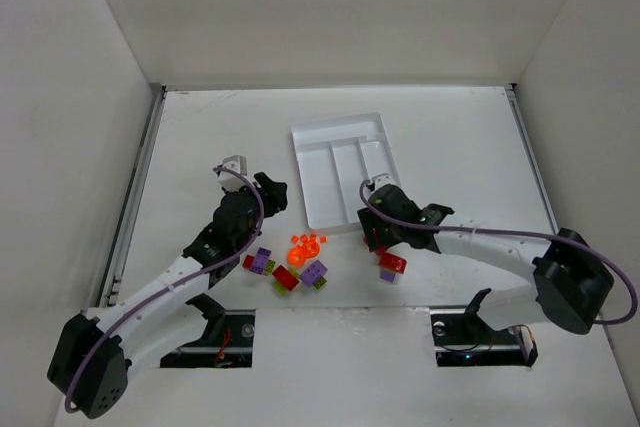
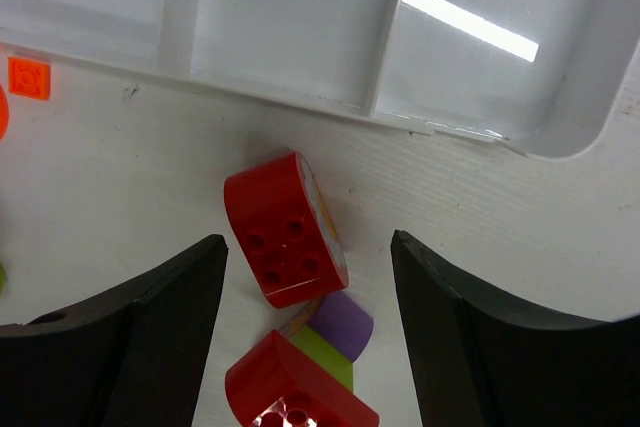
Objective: Sort the legos into containers by color
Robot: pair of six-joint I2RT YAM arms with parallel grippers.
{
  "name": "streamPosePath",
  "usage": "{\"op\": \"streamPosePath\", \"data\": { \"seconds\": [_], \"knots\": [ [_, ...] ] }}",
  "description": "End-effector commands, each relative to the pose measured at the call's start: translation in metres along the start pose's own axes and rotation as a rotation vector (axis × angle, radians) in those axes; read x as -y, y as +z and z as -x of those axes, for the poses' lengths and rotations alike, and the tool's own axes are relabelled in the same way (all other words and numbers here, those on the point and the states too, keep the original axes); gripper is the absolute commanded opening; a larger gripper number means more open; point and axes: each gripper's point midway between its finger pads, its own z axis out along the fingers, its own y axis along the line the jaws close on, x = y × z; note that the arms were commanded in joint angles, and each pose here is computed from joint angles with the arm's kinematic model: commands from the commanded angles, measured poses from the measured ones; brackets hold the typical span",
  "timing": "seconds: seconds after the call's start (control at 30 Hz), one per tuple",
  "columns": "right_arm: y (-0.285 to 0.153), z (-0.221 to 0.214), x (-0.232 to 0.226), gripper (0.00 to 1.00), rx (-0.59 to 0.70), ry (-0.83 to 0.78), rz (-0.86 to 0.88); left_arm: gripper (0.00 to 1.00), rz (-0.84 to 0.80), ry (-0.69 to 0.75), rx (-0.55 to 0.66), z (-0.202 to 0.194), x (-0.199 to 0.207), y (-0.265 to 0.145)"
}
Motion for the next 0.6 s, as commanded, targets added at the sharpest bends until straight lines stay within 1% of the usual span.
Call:
{"op": "streamPosePath", "data": {
  "seconds": [0.0, 0.07, 0.17, 0.23, 0.3, 0.37, 0.5, 0.57],
  "knots": [
    [0.006, 0.025, -0.019, 0.72, 0.057, -0.007, 0.069, 0.55, -0.050, -0.005, 0.045, 0.008, 0.008, 0.001],
    [0.013, 0.021, -0.018, 0.71, 0.036, -0.018, 0.057, 0.57, -0.056, -0.010, 0.054, 0.009, 0.007, 0.000],
    [0.019, 0.015, -0.017, 0.64, 0.014, -0.026, 0.046, 0.59, -0.062, -0.016, 0.067, 0.011, 0.006, -0.001],
    [0.020, 0.015, -0.016, 0.53, 0.018, -0.026, 0.043, 0.60, -0.062, -0.018, 0.070, 0.012, 0.005, -0.002],
    [0.016, 0.020, -0.017, 0.39, 0.041, -0.019, 0.051, 0.60, -0.057, -0.021, 0.072, 0.012, 0.003, -0.002],
    [0.007, 0.029, -0.020, 0.32, 0.075, -0.017, 0.066, 0.60, -0.042, -0.030, 0.076, 0.012, -0.002, -0.001],
    [-0.026, 0.059, -0.030, 0.27, 0.200, 0.004, 0.136, 0.60, -0.022, -0.066, 0.077, 0.014, -0.009, 0.001],
    [-0.048, 0.083, -0.041, 0.26, 0.294, 0.012, 0.208, 0.60, -0.024, -0.089, 0.078, 0.015, -0.012, 0.000]
  ]
}}
